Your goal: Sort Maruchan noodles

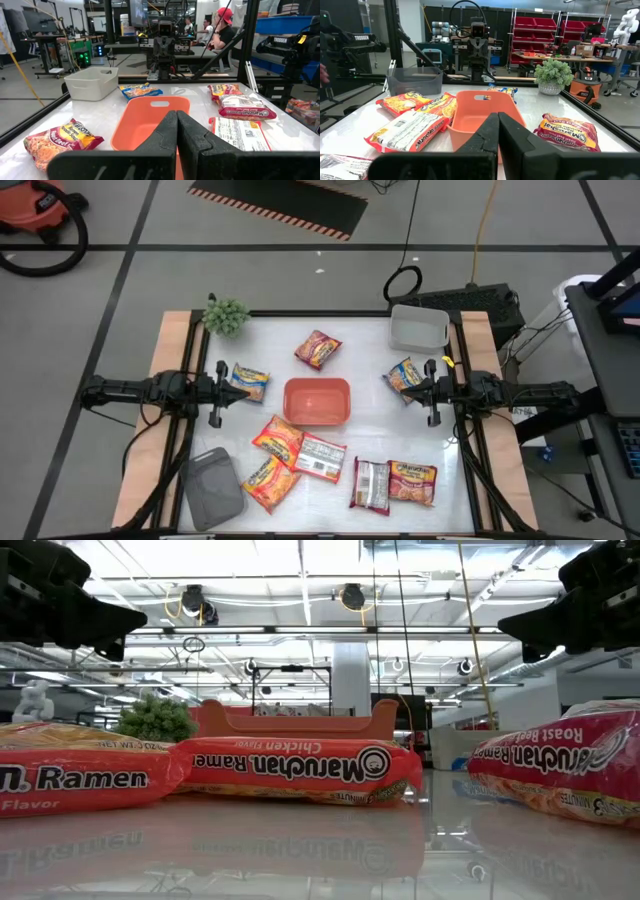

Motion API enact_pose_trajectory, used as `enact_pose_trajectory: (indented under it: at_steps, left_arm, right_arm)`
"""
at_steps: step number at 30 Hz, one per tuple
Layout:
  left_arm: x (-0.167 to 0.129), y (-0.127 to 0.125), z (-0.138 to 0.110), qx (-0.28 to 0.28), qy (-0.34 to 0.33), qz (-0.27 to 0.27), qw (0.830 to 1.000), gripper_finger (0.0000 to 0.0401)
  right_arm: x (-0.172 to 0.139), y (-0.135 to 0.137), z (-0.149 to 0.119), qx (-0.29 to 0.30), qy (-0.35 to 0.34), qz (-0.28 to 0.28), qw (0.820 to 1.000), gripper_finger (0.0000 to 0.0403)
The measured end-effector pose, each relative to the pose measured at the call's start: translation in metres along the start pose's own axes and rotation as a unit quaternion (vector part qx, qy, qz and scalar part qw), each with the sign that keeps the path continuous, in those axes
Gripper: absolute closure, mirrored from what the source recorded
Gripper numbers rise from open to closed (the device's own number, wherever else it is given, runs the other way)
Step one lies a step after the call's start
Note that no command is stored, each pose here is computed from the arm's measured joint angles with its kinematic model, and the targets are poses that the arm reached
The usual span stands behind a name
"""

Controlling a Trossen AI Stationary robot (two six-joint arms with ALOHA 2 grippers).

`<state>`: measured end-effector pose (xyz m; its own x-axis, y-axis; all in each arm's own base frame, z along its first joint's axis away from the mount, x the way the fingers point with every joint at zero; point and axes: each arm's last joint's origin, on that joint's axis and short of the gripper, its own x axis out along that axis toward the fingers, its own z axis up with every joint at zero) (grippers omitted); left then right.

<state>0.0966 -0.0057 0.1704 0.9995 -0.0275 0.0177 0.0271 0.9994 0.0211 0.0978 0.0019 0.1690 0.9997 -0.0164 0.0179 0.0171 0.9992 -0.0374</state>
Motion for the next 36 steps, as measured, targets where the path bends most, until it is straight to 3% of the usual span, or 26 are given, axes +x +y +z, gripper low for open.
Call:
enact_pose_trajectory:
  at_steps: [36]
  left_arm:
    - [0.0,0.0005,0.0008,-0.001,-0.004,0.009,1.0,0.0398]
  right_arm:
    - [0.0,0.0,-0.0001,0.0,0.0,0.0,1.0,0.0403]
